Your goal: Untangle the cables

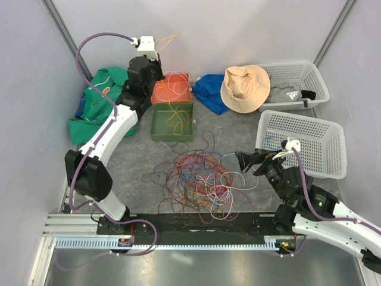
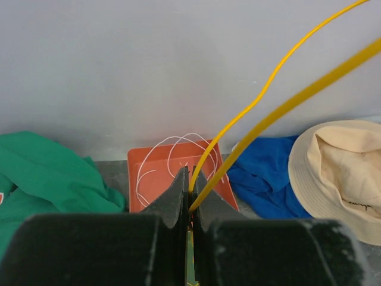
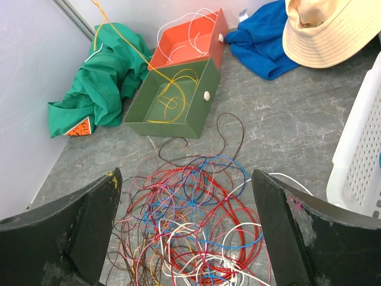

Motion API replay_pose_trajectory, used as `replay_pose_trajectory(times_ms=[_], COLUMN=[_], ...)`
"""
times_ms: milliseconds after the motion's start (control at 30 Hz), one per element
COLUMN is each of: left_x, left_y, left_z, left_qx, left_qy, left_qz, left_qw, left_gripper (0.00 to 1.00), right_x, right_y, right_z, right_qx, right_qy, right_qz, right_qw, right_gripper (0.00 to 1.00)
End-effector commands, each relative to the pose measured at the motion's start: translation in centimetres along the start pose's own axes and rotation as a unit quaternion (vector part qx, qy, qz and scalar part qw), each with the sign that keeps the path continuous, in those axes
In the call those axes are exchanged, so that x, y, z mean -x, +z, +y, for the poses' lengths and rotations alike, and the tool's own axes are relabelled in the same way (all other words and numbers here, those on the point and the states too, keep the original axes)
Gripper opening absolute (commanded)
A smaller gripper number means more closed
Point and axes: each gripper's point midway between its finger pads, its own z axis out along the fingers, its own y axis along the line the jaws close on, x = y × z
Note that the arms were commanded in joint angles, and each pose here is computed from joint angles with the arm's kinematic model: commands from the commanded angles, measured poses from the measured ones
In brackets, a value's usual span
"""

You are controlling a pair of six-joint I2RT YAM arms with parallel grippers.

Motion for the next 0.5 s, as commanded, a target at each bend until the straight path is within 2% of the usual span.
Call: replay_pose_trajectory(times_ms=[0,167,267,300,467], left_x=[2.4,-0.6,-4.0,-6.3,-11.4], left_y=[0.4,1.3,0.6,0.2,-1.8], left_z=[1.2,2.1,1.8,1.7,-0.1], left_qx=[0.025,0.047,0.037,0.033,-0.010], left_qy=[-0.032,-0.013,-0.032,-0.049,-0.090], left_qz=[-0.049,-0.023,0.004,0.021,0.081], left_qw=[0.998,0.999,0.999,0.998,0.993], left_gripper=[0.02,0.02,0.02,0.02,0.02], right_x=[0.3,-0.3,-0.5,-0.4,-1.0], right_y=[-0.1,0.1,0.0,0.0,0.1], right_z=[0.1,-0.1,-0.3,-0.4,-0.7], right_qx=[0.004,0.001,-0.002,-0.003,-0.007], right_qy=[0.015,0.014,0.014,0.014,0.011], right_qz=[-0.012,-0.007,-0.008,-0.010,-0.006], right_qw=[1.000,1.000,1.000,1.000,1.000], right_gripper=[0.98,0.98,0.98,0.98,0.98])
